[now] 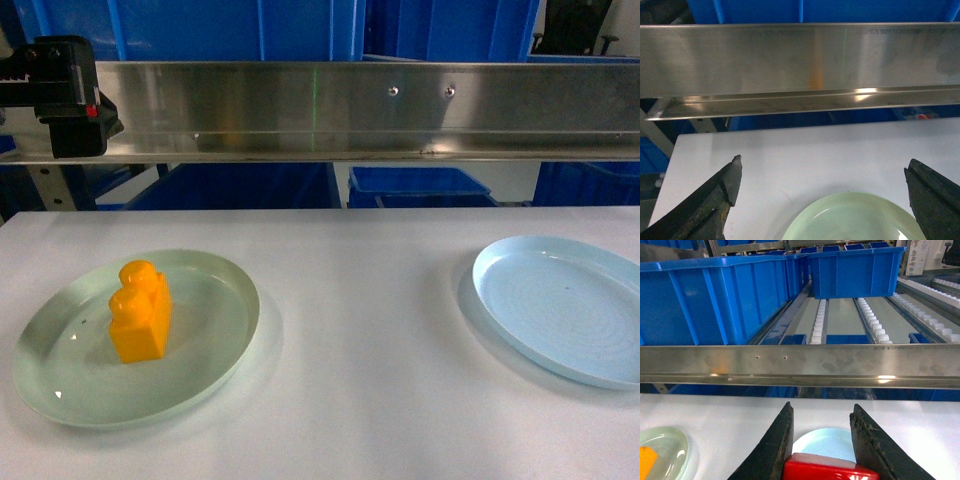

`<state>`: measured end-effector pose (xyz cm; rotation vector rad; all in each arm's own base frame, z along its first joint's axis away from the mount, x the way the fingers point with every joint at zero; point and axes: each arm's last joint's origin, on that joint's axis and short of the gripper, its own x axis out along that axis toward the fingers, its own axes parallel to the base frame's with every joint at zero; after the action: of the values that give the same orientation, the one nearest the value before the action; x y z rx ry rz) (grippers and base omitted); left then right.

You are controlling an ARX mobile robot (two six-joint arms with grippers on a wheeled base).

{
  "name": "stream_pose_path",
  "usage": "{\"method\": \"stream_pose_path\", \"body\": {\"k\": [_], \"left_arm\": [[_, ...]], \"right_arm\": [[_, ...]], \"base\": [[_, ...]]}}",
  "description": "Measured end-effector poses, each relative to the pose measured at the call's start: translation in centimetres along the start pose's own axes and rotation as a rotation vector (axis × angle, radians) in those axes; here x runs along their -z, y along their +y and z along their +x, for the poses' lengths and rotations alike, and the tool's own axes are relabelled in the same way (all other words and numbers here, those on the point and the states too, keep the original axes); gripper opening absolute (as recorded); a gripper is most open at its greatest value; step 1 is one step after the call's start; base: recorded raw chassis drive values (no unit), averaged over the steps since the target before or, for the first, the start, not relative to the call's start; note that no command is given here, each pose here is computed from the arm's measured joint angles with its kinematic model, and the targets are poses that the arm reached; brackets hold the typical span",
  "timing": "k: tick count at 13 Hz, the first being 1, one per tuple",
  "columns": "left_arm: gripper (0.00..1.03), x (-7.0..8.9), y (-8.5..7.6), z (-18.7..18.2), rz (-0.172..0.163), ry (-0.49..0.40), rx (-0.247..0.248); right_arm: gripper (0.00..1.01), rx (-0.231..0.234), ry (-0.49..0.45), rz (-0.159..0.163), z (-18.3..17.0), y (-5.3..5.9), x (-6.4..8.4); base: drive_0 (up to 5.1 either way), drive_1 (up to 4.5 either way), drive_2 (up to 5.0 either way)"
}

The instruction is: Sort and place red and yellow blocks in left bins

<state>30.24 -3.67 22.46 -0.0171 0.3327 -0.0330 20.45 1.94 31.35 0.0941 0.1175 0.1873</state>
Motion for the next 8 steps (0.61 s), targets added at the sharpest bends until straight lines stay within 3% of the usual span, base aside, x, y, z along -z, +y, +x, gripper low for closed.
{"method": "stream_pose_path", "body": {"k": [2, 3, 4, 5, 7, 8], "left_arm": [[0.98, 0.0, 0.0, 0.0, 0.000, 0.000, 0.000], [0.98, 0.2, 0.1, -0.3, -0.004, 0.056, -0.014], [0.98, -0.3, 0.1, -1.5, -0.045, 0.119, -0.009], [0.98, -5.1, -1.6, -1.3, -0.160, 0.106, 0.030], [0.98, -2.8, -3.1, 0.0, -0.208, 0.321, 0.033], [0.98, -1.3, -3.7, 0.5, -0.219, 0.418, 0.007]], "right_arm": [[0.28, 0.000, 0.000, 0.000, 0.0, 0.0, 0.0], [0.28, 0.000, 0.000, 0.000, 0.0, 0.0, 0.0], [0.28, 0.000, 0.001, 0.000, 0.0, 0.0, 0.0], [0.28, -0.002, 0.000, 0.000, 0.0, 0.0, 0.0], [0.28, -0.002, -0.001, -0.001, 0.0, 0.0, 0.0], [0.28, -0.002, 0.000, 0.000, 0.0, 0.0, 0.0]], "base": [[0.0, 0.00, 0.0], [0.0, 0.00, 0.0], [0.0, 0.00, 0.0], [0.0, 0.00, 0.0], [0.0, 0.00, 0.0], [0.0, 0.00, 0.0]]}}
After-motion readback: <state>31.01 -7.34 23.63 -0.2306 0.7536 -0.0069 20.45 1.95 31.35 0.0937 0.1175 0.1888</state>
